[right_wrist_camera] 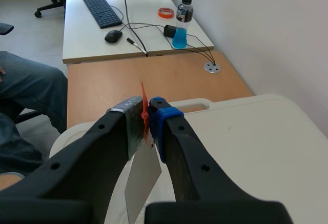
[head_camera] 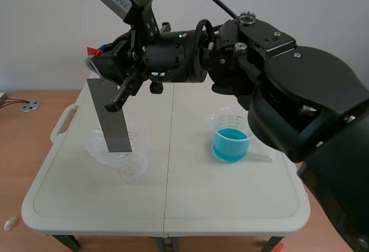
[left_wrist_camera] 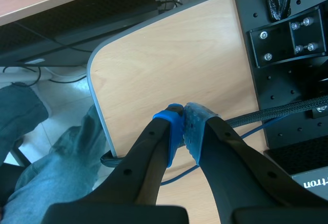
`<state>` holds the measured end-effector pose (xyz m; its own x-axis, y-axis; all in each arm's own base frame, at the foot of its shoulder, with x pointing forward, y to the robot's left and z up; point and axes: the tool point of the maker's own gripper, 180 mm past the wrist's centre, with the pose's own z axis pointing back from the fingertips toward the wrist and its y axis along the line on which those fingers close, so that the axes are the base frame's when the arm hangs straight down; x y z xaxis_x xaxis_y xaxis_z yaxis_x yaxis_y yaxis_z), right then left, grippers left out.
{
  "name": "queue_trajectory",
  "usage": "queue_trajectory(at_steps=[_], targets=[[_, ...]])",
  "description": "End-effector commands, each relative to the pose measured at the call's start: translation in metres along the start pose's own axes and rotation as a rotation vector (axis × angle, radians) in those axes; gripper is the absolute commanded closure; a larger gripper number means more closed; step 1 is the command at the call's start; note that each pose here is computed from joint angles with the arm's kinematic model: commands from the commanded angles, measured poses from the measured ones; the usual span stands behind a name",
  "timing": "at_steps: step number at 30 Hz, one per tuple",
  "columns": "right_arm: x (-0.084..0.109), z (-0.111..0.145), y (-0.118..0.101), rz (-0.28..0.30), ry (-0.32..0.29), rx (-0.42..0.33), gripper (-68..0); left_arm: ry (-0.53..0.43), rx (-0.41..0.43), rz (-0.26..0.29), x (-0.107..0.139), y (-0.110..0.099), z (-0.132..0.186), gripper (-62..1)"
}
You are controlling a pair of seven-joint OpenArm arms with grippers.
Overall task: Hold the metal plate by the orange handle, dip it into the blue solution, take it out and point at it, then put the plate back in the beaker on the left.
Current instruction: 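Put the plate into the left beaker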
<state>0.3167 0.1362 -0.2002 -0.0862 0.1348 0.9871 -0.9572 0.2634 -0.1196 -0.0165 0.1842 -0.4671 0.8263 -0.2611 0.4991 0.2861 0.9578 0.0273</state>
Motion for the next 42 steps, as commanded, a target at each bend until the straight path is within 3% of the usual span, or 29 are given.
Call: queue_trajectory(at_steps=[1,27,33,42], targets=[[0.013,-0.002,0.001,0.014,-0.045,0.014,-1.3,-0.010,-0.002,0.007,0.001,-0.003,0.003,-2.6],[-0.029,0.002,0.036,-0.006,-0.006,0.025,-1.3,-0.010,-0.002,0.007,0.002,-0.003,0.003,-2.6],[-0.033,0.003,0.037,-0.018,-0.016,0.025,-1.3,-0.010,-0.002,0.007,0.002,-0.003,0.003,-2.6],[-0.053,0.004,0.033,-0.022,0.018,0.000,-1.3,-0.010,-0.002,0.007,0.002,-0.003,0.003,-2.6]])
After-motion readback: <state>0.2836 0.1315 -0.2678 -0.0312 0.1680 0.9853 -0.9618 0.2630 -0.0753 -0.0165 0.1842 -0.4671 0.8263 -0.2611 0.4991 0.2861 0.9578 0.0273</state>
